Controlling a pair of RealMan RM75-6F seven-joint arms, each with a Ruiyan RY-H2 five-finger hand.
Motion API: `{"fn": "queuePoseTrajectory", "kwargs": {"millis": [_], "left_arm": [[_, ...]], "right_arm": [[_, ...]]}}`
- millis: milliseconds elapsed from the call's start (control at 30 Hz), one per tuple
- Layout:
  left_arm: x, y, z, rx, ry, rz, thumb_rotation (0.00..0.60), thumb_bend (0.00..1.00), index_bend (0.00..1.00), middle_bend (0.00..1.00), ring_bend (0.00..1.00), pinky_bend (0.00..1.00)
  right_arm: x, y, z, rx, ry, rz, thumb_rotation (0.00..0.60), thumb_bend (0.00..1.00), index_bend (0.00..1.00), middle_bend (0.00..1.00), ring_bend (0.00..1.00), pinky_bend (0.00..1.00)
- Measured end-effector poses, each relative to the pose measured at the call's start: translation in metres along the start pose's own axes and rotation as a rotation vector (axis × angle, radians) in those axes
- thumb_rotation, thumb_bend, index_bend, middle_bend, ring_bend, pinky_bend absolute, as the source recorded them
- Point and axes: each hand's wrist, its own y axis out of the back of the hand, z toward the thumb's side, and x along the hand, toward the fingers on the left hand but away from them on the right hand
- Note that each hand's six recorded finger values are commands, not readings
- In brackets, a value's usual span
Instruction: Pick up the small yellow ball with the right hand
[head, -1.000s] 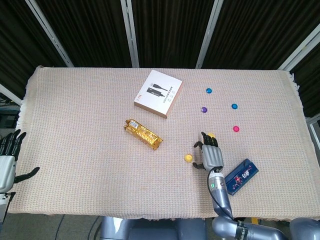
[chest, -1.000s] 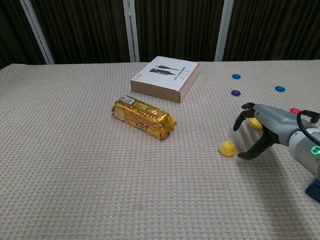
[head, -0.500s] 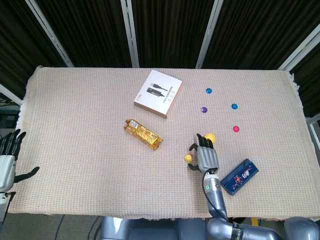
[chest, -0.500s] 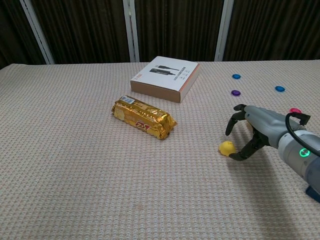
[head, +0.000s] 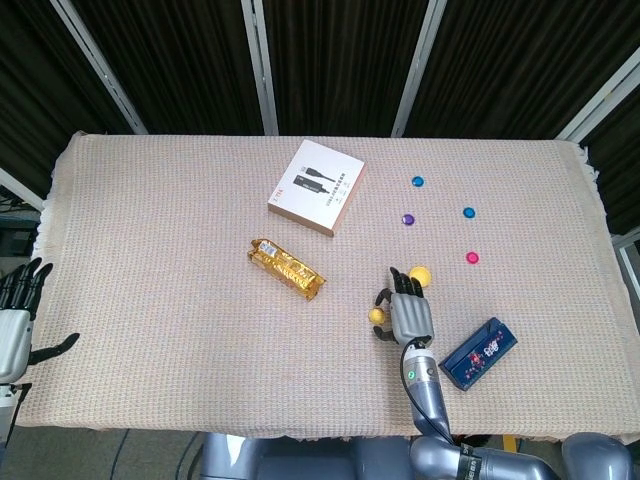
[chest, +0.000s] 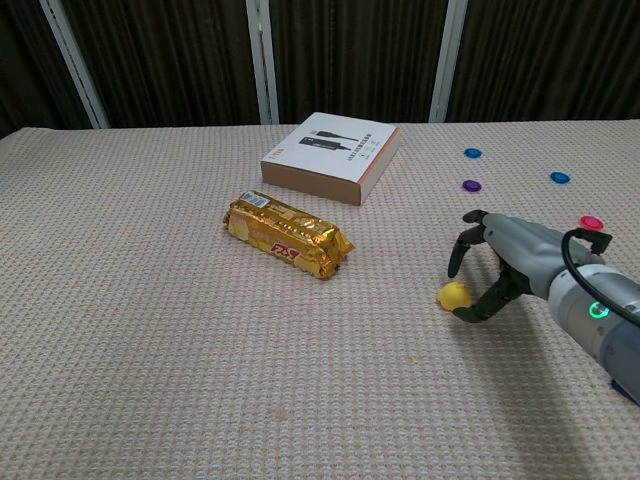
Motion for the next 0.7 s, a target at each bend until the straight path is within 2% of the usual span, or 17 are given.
{"fn": "queuePoseTrajectory", "kwargs": {"millis": [267, 700], "left_arm": [[-0.0001, 0.0001, 0.0001, 0.001, -0.001, 0.001, 0.600, 0.02, 0.00, 0.00, 0.00, 0.09], [-0.0001, 0.0000, 0.0007, 0.002, -0.005, -0.002, 0.600, 0.02, 0.00, 0.00, 0.00, 0.09]], "right_arm": [[-0.0003, -0.0006, 0.0010, -0.002, 0.004, -0.005, 0.600, 0.19, 0.49, 0.00, 0.00, 0.00], [-0.0033, -0.0031, 0.0008, -0.011, -0.004, 0.002, 0.600, 0.22, 0.49, 0.00, 0.00, 0.00]]}}
